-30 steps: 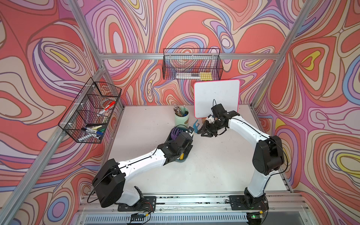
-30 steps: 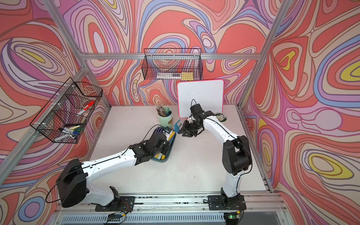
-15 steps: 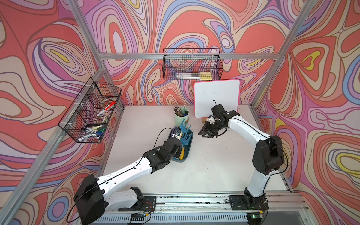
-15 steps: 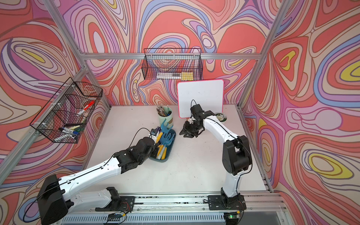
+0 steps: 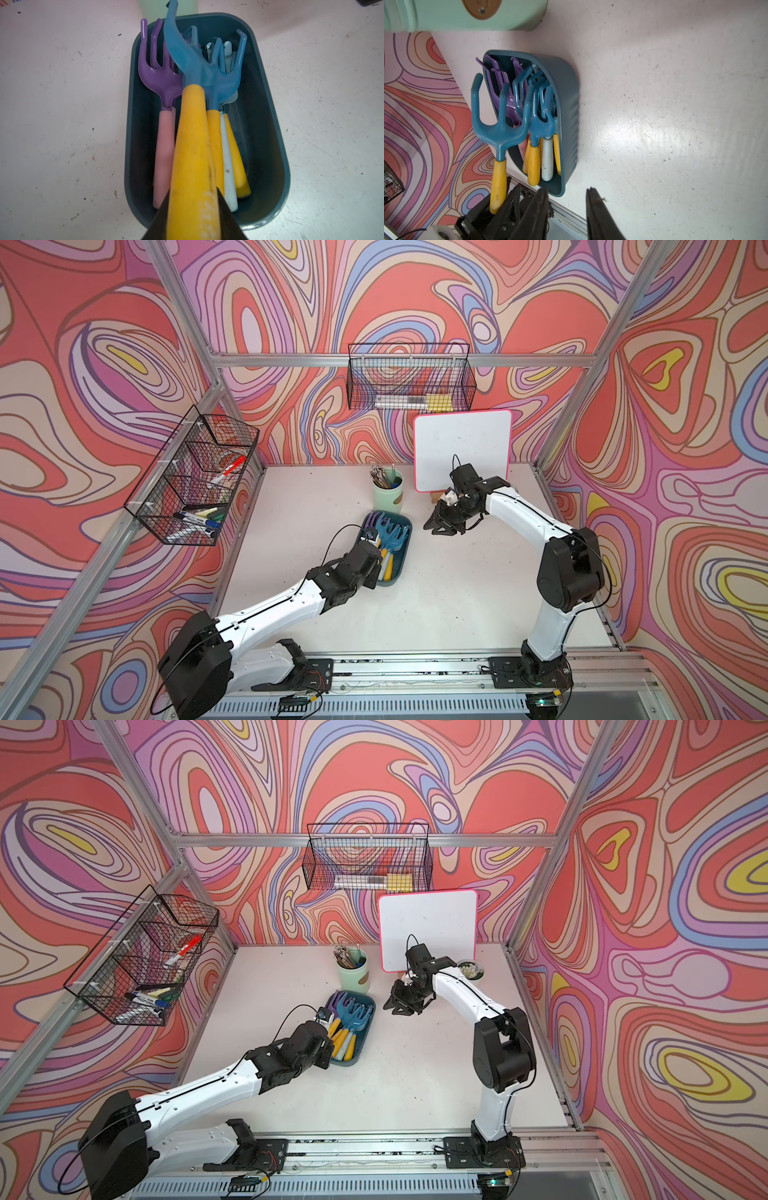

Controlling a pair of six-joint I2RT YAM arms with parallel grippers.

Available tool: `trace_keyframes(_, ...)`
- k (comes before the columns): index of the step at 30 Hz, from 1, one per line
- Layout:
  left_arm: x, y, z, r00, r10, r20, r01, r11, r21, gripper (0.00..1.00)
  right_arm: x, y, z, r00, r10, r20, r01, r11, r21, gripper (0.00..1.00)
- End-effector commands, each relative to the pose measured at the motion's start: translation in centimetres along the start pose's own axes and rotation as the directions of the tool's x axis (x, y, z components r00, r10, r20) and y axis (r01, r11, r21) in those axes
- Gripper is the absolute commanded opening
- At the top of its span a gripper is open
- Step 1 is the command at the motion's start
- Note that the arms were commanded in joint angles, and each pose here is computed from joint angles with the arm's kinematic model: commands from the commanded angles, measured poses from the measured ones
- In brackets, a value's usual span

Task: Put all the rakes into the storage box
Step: Place the rake in the storage box.

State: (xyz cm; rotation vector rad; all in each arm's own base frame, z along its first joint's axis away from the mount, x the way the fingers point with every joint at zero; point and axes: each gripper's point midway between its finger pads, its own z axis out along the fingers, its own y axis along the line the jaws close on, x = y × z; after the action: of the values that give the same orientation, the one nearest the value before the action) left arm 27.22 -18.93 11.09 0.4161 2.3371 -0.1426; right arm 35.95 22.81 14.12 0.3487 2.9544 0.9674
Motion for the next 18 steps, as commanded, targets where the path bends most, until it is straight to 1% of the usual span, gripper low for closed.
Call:
trace_keyframes(1, 0.1, -0.6, 1.3, 1.0, -0.02, -0.014, 0.021, 0.998, 0.058, 0.0, 0.4, -0.7, 0.1, 1.0, 0.011, 0.001, -0.011, 1.0, 0.019, 0.32)
trace_keyframes(5, 0.3, -1.0, 2.6, 0.999, -0.022, -0.043, 0.026, 0.996, 0.085, 0.0, 0.4, -0.9, 0.0, 1.0, 0.013, 0.005, -0.013, 1.0, 0.026, 0.32)
trace_keyframes(9, 0.2, -1.8, 3.0, 0.998, -0.002, -0.062, 0.01, 0.993, 0.12, 0.0, 0.4, -0.9, 0.0, 1.0, 0.014, 0.006, -0.015, 0.999, 0.029, 0.32)
trace_keyframes(10, 0.2, -1.9, 3.0, 0.998, 0.001, -0.066, 0.008, 0.992, 0.124, 0.08, 0.4, -0.9, 0.1, 1.0, 0.015, 0.004, -0.015, 0.999, 0.029, 0.32)
trace_keyframes(12, -0.1, -2.0, 2.6, 0.998, 0.003, -0.063, 0.005, 0.991, 0.133, 0.44, 0.5, -1.0, 0.1, 1.0, 0.018, 0.001, -0.018, 0.999, 0.029, 0.32)
trace_keyframes(13, -0.2, -2.0, 2.4, 0.998, 0.004, -0.063, 0.005, 0.991, 0.134, 0.54, 0.4, -1.0, 0.2, 1.0, 0.02, 0.001, -0.02, 0.999, 0.029, 0.32)
trace_keyframes(14, -0.5, -2.0, 2.0, 0.998, 0.004, -0.06, 0.004, 0.991, 0.135, 0.59, 0.5, -1.0, 0.2, 1.0, 0.018, 0.003, -0.018, 0.999, 0.027, 0.32)
trace_keyframes(15, -0.8, -1.9, 1.5, 0.999, 0.0, -0.053, 0.007, 0.991, 0.134, 0.62, 0.5, -1.0, 0.2, 1.0, 0.018, 0.003, -0.018, 0.999, 0.026, 0.32)
trace_keyframes(18, -2.2, -1.5, -0.1, 1.0, -0.024, -0.016, 0.026, 0.991, 0.13, 0.63, 0.5, -1.0, 0.2, 1.0, 0.02, 0.005, -0.02, 0.999, 0.027, 0.32)
